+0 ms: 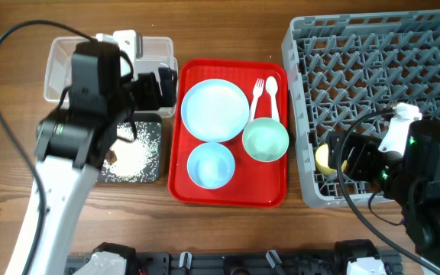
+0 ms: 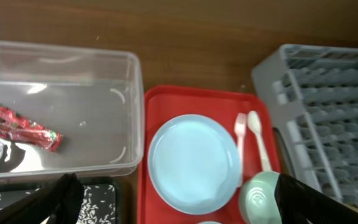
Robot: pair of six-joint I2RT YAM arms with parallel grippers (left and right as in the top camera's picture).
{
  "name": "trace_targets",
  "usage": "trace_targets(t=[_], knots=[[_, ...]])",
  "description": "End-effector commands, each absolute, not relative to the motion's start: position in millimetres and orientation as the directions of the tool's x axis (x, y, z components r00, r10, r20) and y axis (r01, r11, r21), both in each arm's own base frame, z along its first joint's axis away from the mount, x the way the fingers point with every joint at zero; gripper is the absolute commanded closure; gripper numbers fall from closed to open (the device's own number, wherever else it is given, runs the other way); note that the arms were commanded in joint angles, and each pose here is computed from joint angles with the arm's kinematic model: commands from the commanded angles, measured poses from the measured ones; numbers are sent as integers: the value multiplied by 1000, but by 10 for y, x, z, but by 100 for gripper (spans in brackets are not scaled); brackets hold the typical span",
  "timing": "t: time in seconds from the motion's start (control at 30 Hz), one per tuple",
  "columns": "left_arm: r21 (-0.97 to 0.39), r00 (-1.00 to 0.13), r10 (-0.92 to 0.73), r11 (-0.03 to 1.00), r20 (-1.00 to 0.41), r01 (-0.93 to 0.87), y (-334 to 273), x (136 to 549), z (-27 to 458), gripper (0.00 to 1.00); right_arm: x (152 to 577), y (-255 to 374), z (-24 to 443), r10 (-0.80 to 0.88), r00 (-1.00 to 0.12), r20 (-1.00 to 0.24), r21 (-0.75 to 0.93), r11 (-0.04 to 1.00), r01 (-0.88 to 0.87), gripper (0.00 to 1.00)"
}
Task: Sort waste into correct bins and load items into the dishwasher rack
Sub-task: 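Drop the wrapper and tissue into the clear plastic bin with the left gripper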
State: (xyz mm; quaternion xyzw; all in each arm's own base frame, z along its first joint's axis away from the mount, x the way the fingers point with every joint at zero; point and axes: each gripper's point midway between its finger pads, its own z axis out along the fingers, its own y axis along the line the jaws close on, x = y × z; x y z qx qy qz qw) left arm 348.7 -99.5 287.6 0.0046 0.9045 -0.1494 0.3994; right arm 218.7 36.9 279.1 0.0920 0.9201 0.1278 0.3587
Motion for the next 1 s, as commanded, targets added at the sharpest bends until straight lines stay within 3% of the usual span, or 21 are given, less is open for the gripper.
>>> trace_targets(t=[0.0, 0.2, 0.37, 0.67, 0.8, 0.97], knots=[[-270, -607, -83, 936, -790, 224, -1158, 3253, 3256, 0, 2189, 390, 2831, 256, -722, -643, 309, 949, 62, 0], [-222, -607, -86, 963, -790, 152, -978, 3194, 3229, 0, 2189, 391, 2830, 256, -722, -643, 309, 949, 61, 0], [-243, -332, -192, 963, -923, 118, -615, 3097, 3398, 0, 2189, 390, 2830, 256, -722, -643, 308, 949, 61, 0], [-254, -65, -250, 965, -966, 66, -162, 2309, 2576, 0, 2189, 391, 2830, 256, -722, -643, 309, 949, 61, 1], [-260, -4, -260, 965, -966, 38, -63, 2285, 2297, 0, 2192, 391, 2826, 255, -723, -641, 308, 949, 62, 0], [-283, -20, -282, 959, -959, 24, -37, 2435, 1835, 0, 2194, 391, 2825, 256, -724, -641, 308, 949, 62, 0]])
